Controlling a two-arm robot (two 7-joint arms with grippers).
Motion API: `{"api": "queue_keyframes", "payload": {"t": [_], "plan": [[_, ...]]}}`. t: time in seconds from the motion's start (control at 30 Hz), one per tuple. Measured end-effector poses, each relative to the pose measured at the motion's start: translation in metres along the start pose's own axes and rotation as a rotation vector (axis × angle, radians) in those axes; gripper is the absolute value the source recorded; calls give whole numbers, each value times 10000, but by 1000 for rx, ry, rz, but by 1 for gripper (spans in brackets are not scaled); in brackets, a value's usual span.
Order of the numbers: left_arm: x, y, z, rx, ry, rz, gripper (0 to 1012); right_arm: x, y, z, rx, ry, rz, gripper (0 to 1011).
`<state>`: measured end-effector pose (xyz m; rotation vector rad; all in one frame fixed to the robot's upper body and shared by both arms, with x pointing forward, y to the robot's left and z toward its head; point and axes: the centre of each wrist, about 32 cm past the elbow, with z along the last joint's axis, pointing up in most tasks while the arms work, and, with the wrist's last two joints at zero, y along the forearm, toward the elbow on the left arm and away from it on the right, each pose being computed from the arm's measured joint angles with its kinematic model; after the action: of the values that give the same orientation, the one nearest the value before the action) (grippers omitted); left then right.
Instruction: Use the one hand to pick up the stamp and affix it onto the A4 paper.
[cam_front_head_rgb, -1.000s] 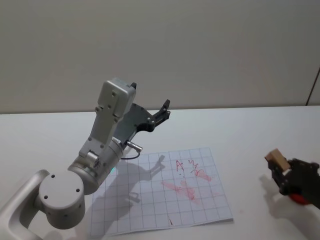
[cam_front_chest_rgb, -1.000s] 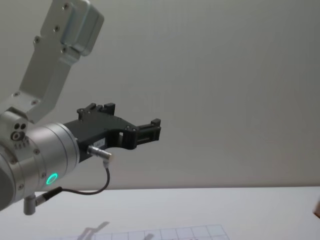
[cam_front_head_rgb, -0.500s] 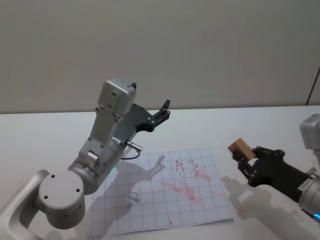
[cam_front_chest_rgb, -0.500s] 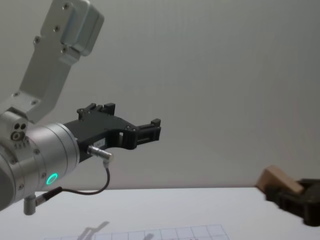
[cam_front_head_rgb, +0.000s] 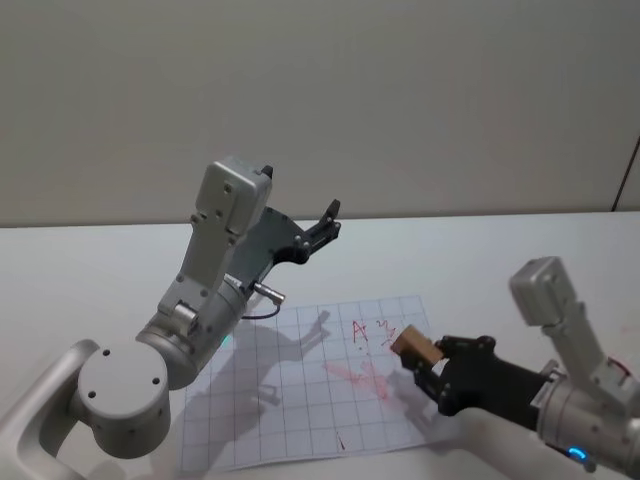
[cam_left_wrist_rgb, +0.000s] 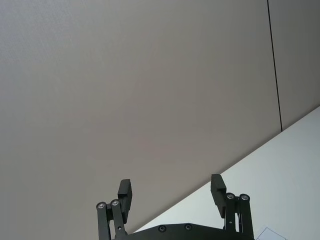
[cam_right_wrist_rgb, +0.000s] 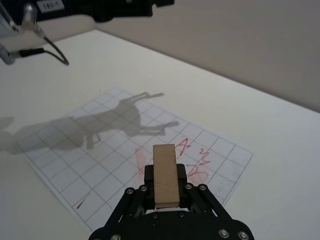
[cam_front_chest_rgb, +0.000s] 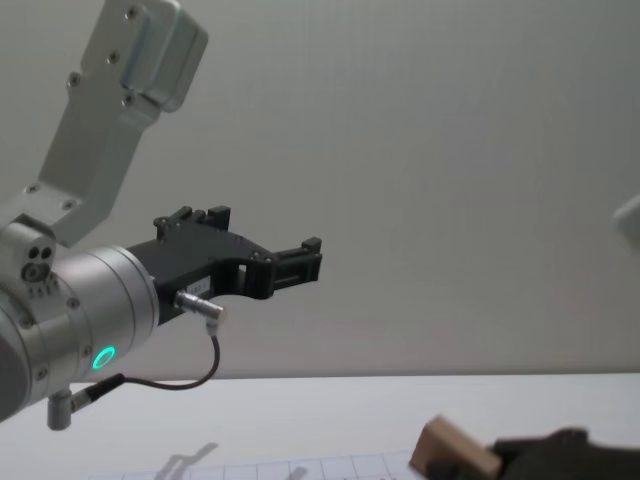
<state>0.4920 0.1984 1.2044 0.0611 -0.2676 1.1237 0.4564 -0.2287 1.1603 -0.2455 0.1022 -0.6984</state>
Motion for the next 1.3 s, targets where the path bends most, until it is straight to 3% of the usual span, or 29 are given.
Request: {"api": "queue_keyframes", "payload": {"t": [0.37,0.73,1.1,1.3], "plan": [[0,0,0,0,0,0,1001,-35,143,-151,-136,-24,44,221],[0,0,0,0,0,0,1001,-46,175,-198,-181,-46,43,221],[0,0,0,0,0,0,1001,-55,205,-204,-154,-42,22,221],[0,0,0,0,0,0,1001,-37,220,-86,-68,-32,-2,221]]}}
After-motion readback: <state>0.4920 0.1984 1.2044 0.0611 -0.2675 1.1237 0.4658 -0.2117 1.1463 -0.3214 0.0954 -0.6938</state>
